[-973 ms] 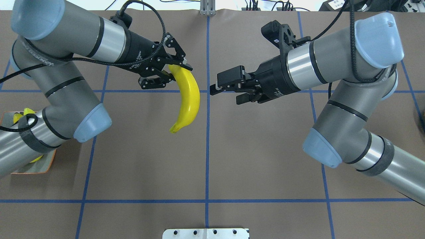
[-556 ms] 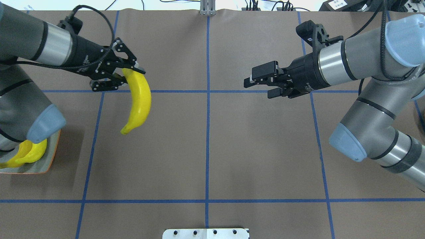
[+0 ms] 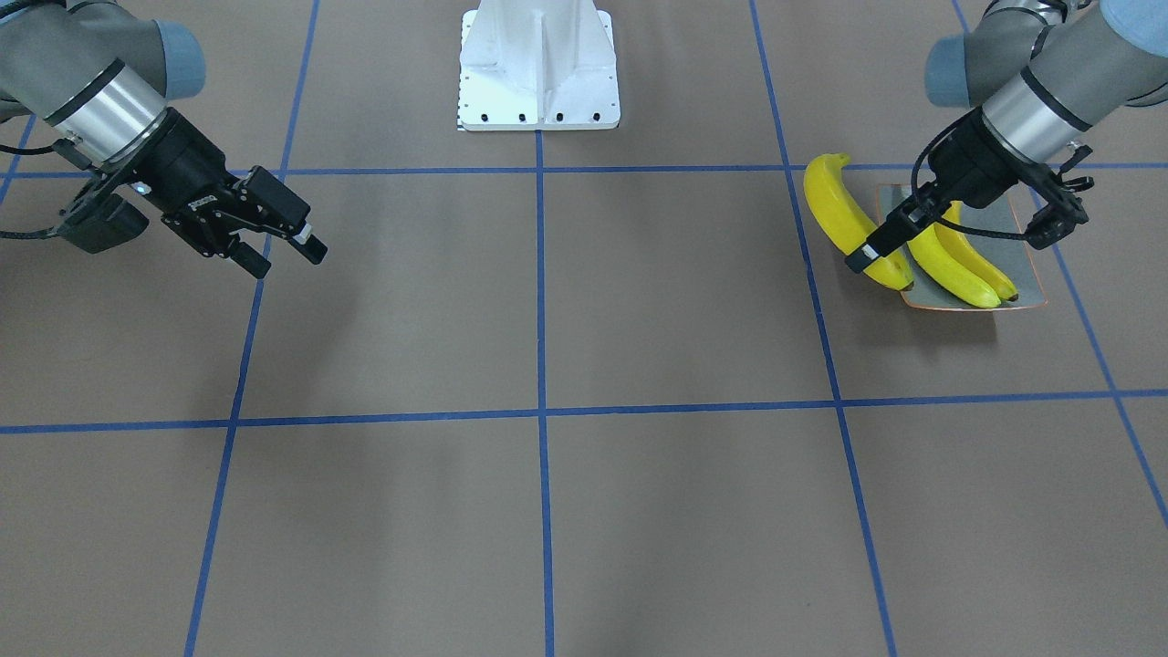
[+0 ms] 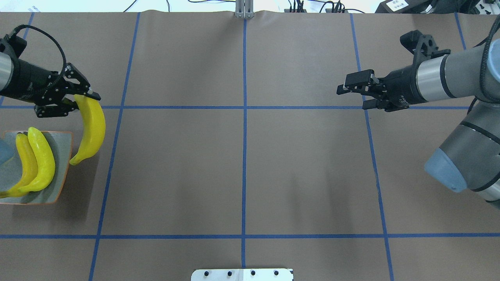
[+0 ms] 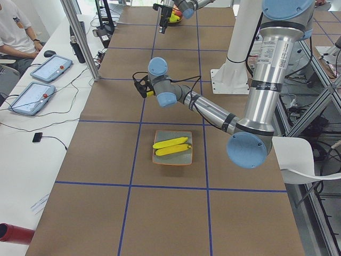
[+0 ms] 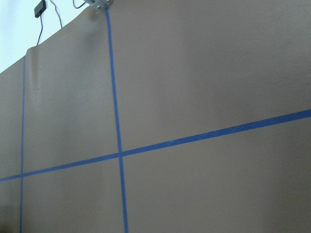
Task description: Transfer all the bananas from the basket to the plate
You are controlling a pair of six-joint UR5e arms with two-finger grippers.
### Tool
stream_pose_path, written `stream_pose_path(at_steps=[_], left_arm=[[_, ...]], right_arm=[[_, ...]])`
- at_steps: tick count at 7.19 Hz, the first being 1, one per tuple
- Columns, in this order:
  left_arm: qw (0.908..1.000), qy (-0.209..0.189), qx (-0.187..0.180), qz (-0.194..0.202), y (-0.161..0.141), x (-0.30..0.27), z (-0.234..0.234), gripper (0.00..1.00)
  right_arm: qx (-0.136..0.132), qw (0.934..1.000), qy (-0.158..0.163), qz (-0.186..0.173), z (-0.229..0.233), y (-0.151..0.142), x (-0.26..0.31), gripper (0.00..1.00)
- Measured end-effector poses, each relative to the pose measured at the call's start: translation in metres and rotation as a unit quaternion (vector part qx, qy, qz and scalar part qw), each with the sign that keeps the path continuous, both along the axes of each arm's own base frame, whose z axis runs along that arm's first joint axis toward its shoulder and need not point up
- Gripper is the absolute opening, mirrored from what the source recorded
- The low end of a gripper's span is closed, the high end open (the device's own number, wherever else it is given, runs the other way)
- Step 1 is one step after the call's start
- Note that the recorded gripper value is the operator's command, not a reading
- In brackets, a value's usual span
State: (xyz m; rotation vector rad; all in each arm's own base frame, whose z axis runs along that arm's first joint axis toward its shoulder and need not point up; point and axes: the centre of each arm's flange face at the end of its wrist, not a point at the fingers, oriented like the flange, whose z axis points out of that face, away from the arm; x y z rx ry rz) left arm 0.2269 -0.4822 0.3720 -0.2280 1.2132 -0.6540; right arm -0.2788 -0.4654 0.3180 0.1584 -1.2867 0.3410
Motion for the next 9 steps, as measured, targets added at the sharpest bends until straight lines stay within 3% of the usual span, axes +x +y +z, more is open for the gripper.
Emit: stream_pose_path(at_steps=[2,5,9], left_arm=[[0.9966,-0.07,0.022,0.036,0.01,-0.005,0.05,0.0],[0.9789,-0.171,0.073,0.085,0.022,-0.018,0.112,0.0],[0.9681,-0.228,0.05,0.092,0.021,-0.012,0.143,0.0]], right_arm=[[-0.013,0.9991,0.027,0.029,0.029,-0.004,0.007,1.0],[-0.018,0.9975,0.049,0.048,0.05,-0.011,0.006,1.0],[-0.019,0.9973,0.052,0.049,0.054,-0.011,0.006,1.0]])
